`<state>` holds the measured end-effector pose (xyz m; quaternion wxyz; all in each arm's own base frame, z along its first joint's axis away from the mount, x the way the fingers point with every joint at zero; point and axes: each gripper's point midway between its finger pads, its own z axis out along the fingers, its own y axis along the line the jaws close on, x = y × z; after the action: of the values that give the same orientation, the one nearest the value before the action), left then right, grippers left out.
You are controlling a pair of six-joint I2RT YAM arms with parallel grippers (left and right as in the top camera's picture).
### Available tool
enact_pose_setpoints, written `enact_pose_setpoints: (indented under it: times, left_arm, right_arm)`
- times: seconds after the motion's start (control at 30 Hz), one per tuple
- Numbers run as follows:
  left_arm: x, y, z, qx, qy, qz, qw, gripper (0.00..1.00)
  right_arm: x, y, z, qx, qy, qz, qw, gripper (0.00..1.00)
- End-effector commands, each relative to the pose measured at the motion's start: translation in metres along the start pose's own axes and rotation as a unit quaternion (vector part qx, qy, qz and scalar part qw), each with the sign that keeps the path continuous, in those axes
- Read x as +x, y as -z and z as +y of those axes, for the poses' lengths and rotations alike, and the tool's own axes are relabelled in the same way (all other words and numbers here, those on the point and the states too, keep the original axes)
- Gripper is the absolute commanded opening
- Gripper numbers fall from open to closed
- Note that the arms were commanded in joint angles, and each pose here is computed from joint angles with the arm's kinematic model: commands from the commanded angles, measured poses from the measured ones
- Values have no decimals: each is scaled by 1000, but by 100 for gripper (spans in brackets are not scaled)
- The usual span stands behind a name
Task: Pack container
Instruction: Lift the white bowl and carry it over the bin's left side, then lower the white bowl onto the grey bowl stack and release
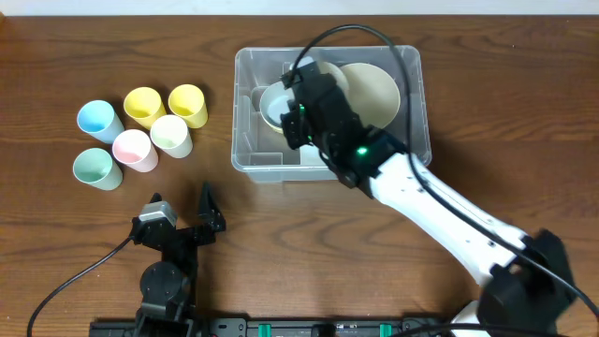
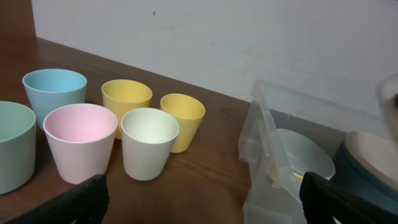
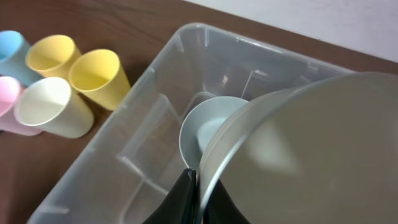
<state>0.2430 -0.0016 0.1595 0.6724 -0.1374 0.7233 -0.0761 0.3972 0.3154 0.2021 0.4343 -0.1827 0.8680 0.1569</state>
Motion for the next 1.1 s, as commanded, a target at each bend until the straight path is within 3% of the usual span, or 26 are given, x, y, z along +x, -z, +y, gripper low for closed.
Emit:
enact_pose_setpoints:
  times: [0.0, 0.67, 1.07]
  left_arm:
    - [16, -1, 8, -15, -15, 20, 1000, 98]
    - [16, -1, 8, -15, -15, 20, 1000, 98]
    - [16, -1, 8, -15, -15, 20, 1000, 98]
  right_arm:
    - [-1, -12, 0, 12, 1, -10, 1000, 7]
    - [-11, -49, 15, -12, -37, -64, 997, 9]
    - [14, -88, 19, -18, -58, -57, 997, 12]
